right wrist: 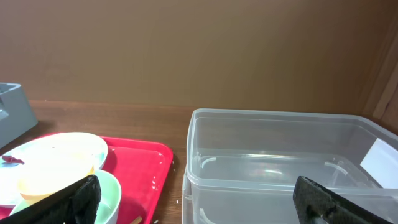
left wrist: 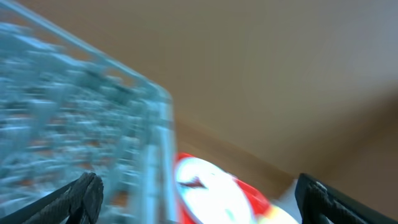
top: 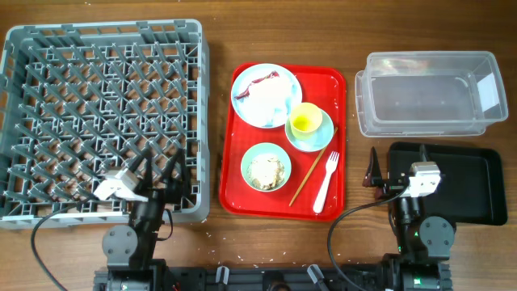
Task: Sort waste into correct bins and load items into the dishwasher rack
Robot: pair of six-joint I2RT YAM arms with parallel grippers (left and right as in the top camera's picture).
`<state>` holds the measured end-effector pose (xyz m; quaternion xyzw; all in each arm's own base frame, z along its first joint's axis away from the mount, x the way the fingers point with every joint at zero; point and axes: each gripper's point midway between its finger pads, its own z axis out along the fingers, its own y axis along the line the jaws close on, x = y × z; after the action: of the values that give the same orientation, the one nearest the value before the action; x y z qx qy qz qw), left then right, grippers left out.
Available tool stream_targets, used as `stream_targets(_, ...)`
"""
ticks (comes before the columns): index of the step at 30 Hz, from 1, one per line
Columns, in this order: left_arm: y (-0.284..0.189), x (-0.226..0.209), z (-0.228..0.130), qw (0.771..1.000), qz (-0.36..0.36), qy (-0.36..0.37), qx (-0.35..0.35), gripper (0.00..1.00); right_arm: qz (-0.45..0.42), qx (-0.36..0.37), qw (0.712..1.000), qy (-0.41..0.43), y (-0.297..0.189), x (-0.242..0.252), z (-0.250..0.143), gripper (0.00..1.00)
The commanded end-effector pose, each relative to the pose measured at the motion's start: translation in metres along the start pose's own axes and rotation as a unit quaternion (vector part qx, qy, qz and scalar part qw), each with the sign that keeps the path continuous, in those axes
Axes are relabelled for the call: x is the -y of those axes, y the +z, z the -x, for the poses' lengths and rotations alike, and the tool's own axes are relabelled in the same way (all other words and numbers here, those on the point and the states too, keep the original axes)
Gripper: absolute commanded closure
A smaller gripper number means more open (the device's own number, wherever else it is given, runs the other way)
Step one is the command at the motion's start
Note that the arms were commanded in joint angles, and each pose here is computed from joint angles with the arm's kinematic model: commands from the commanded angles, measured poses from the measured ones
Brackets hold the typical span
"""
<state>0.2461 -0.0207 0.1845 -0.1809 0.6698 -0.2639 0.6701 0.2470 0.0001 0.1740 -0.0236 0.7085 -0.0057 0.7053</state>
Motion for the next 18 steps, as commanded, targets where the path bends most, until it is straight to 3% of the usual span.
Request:
stream_targets(1,-0.010,-0.045,0.035,0.986,0.133,-0.004,0.103,0.00,-0.007,0.004,1.000,0.007,0.000,0.003,0.001,0.00)
stream_targets(8,-0.013,-0.033,0.056,0.983,0.110,-0.008,0.149,0.00,-0.007,0.004,1.000,0.008,0.000,0.003,0.001,0.00)
stream_targets(14,-0.022,-0.070,0.047,0.967,0.213,0.037,0.137,0.00,-0.007,0.009,1.000,0.007,0.000,0.003,0.004,0.00)
stream_targets(15,-0.022,-0.071,0.045,0.967,0.215,0.037,0.134,0.00,0.005,0.033,0.999,0.023,-0.001,-0.001,0.016,0.00)
stream_targets(16,-0.023,-0.072,0.044,0.967,0.216,0.038,0.132,0.00,0.070,0.050,0.991,0.098,-0.003,-0.022,0.027,0.00)
stream_targets(18,-0.023,-0.072,0.044,0.967,0.217,0.038,0.130,0.00,0.101,0.061,0.977,0.179,-0.006,-0.030,0.038,0.00)
